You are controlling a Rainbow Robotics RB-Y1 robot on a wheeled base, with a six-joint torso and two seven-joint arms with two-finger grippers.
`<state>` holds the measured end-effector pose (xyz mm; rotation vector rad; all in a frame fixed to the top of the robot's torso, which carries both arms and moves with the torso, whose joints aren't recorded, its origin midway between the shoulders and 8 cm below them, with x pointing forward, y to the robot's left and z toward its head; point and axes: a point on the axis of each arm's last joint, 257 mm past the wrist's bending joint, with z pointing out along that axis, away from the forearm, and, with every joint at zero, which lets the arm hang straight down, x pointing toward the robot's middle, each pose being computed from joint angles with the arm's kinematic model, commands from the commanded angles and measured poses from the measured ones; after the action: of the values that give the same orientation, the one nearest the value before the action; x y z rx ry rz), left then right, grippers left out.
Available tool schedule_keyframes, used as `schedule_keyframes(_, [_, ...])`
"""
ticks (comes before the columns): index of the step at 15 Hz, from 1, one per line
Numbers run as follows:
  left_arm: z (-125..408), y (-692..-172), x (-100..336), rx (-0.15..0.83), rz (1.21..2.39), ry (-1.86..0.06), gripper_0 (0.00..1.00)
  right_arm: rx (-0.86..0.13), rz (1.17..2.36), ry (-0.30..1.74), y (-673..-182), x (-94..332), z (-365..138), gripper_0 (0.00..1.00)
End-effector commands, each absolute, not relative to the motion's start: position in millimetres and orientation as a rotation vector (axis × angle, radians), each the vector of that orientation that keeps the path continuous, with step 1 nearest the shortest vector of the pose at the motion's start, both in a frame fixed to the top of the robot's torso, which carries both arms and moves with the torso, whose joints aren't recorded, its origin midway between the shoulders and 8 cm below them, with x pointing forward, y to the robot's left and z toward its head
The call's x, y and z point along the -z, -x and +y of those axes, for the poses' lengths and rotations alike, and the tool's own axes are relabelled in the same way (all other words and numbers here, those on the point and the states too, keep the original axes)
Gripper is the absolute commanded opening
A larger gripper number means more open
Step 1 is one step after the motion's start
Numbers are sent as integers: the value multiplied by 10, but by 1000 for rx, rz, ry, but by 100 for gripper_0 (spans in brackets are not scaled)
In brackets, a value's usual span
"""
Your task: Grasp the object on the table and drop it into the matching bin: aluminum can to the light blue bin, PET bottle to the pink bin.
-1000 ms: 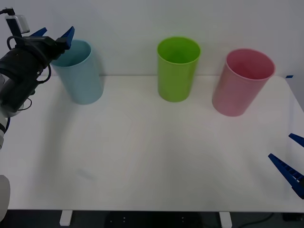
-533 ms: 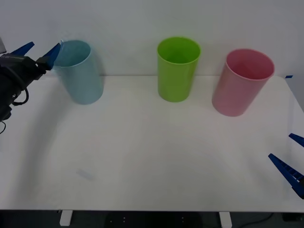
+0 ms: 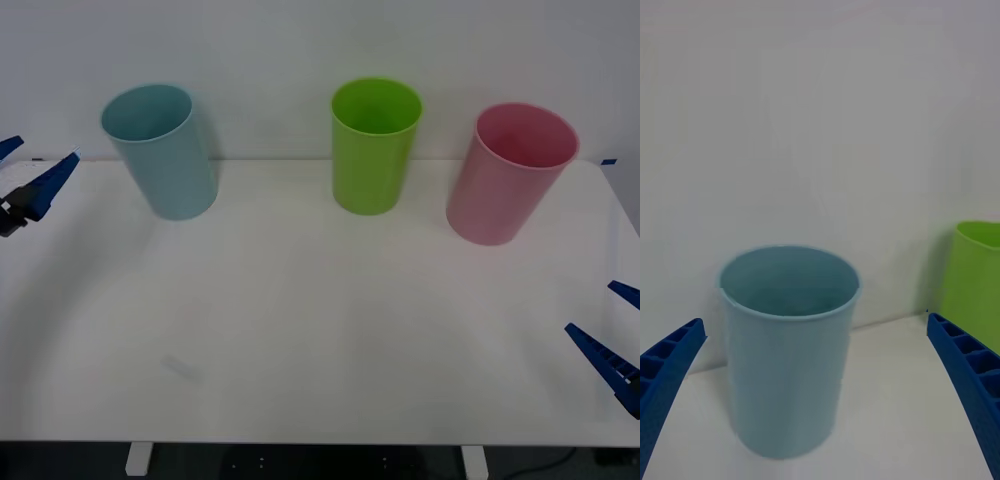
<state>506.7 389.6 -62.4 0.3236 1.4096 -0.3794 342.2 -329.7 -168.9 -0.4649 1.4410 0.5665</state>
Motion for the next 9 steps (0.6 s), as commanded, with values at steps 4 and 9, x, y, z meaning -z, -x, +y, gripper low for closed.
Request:
schedule_keyframes(4, [4137, -4477, 824, 342, 1465, -380, 100, -567, 1441, 465, -3423, 1689, -3297, 100])
schedule_keyframes(9, [4278, -4102, 1107, 291, 1509, -406, 100, -567, 1441, 465, -3423, 1689, -3297, 100])
